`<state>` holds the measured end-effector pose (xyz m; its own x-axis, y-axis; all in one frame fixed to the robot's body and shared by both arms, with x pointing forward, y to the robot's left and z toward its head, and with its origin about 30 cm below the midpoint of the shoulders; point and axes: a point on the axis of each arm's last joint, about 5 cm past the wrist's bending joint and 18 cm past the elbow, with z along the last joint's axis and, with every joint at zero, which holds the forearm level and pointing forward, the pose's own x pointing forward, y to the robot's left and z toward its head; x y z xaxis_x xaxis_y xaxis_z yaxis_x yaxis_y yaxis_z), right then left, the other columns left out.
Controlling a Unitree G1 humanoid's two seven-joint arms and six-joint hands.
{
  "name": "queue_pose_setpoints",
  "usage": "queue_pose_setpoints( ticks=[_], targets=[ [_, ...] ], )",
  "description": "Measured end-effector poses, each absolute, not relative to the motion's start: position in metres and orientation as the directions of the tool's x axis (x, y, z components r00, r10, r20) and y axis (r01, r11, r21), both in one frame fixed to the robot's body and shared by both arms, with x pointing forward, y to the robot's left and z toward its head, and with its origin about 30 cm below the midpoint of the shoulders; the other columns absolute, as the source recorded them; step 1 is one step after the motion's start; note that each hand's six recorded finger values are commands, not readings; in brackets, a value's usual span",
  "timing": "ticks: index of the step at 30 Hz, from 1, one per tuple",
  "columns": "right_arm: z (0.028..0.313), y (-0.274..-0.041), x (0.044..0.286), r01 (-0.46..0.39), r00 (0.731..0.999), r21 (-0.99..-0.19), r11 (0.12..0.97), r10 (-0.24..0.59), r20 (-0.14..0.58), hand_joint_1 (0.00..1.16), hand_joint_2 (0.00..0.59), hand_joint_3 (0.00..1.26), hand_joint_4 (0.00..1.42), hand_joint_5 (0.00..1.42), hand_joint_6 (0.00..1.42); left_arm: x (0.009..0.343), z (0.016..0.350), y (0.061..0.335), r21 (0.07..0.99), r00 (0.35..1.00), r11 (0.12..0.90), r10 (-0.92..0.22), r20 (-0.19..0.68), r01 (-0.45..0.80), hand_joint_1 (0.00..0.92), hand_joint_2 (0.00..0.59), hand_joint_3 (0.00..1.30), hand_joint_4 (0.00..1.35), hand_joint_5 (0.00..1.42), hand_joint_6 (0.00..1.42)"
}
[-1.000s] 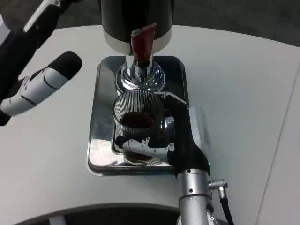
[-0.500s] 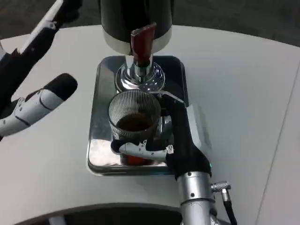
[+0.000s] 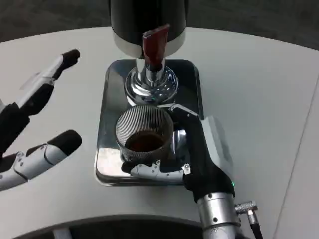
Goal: Grasp the cup under the faucet to collect the drink, then remove the cup.
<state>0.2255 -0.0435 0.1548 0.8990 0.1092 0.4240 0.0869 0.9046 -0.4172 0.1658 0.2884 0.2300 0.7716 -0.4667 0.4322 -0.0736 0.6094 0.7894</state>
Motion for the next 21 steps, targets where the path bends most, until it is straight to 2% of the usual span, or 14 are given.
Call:
queue_pose_setpoints(
  ticks=[4,13,21],
  targets=[
    [0.157,-0.046,0.221,0.086,0.897,-0.420,0.903,0.113,0.426,1.12,0.077,0.82,1.01,0.96,1.25,0.158,0.227,0.290,0.808,0.794,0.584,-0.458,0.399,-0.069,0.000,0.147,0.00,0.00,0.00,0.00],
    [0.163,-0.057,0.205,0.078,0.900,-0.435,0.897,0.124,0.418,1.11,0.077,0.82,1.01,0.96,1.27,0.140,0.223,0.294,0.916,0.870,0.395,-0.428,0.246,-0.065,0.000,0.111,0.00,0.00,0.00,0.00],
    [0.166,-0.063,0.191,0.061,0.900,-0.442,0.895,0.142,0.411,1.11,0.076,0.82,1.01,0.96,1.27,0.129,0.216,0.289,0.960,0.911,0.281,-0.392,0.127,-0.013,0.000,0.089,0.00,0.00,0.00,0.00]
  ],
)
